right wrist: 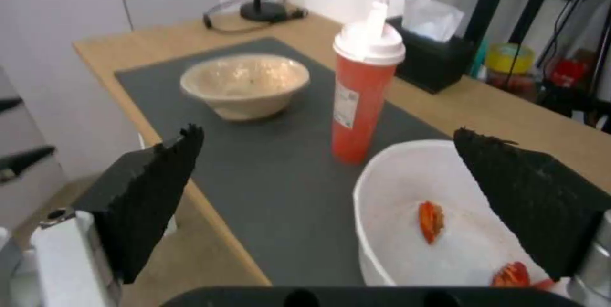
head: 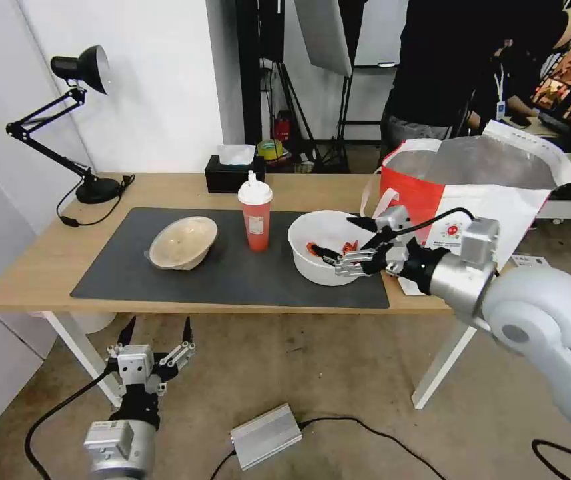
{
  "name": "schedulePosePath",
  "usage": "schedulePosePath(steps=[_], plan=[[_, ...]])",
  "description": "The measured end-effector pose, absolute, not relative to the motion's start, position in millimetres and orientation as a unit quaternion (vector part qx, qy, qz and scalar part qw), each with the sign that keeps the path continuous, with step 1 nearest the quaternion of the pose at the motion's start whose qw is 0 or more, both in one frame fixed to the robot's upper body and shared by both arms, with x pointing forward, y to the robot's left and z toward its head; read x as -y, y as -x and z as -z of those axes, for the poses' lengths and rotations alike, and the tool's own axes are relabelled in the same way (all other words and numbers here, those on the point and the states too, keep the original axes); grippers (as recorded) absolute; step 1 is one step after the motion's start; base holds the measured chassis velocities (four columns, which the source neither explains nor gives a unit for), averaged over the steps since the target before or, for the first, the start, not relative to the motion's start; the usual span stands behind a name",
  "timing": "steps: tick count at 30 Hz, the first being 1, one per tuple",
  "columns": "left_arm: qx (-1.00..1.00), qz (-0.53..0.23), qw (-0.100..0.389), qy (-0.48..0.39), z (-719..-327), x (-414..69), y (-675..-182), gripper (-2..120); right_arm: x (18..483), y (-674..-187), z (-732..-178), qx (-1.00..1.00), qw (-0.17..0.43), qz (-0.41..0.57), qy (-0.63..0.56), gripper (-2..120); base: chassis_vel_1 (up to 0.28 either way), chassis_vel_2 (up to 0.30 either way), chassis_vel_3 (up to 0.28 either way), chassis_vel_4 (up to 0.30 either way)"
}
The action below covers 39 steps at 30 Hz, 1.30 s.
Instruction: Pick up the trash from the table and place it into the takeout bag.
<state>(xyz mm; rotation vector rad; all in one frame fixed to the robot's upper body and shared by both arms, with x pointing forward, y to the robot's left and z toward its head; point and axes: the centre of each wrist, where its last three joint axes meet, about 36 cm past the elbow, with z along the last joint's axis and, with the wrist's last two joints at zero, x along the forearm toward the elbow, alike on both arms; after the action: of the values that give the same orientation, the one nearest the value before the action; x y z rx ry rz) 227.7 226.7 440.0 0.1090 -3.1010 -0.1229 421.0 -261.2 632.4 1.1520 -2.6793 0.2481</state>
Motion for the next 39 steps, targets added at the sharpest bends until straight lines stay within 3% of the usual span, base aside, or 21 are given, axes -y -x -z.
schedulePosePath(steps=[25,39], plan=[[0.998,0.038,0.02,-0.041,-436.5,-228.8,-230.4,100,255.2,-489.3,-632.3,0.891,0.188,-0.152,-0.384,100,0.0,0.0,0.0,0.0],[0.998,0.038,0.019,-0.045,-436.7,-230.0,-230.6,100,238.5,-508.9,-628.2,0.888,0.196,-0.161,-0.385,99,0.0,0.0,0.0,0.0]])
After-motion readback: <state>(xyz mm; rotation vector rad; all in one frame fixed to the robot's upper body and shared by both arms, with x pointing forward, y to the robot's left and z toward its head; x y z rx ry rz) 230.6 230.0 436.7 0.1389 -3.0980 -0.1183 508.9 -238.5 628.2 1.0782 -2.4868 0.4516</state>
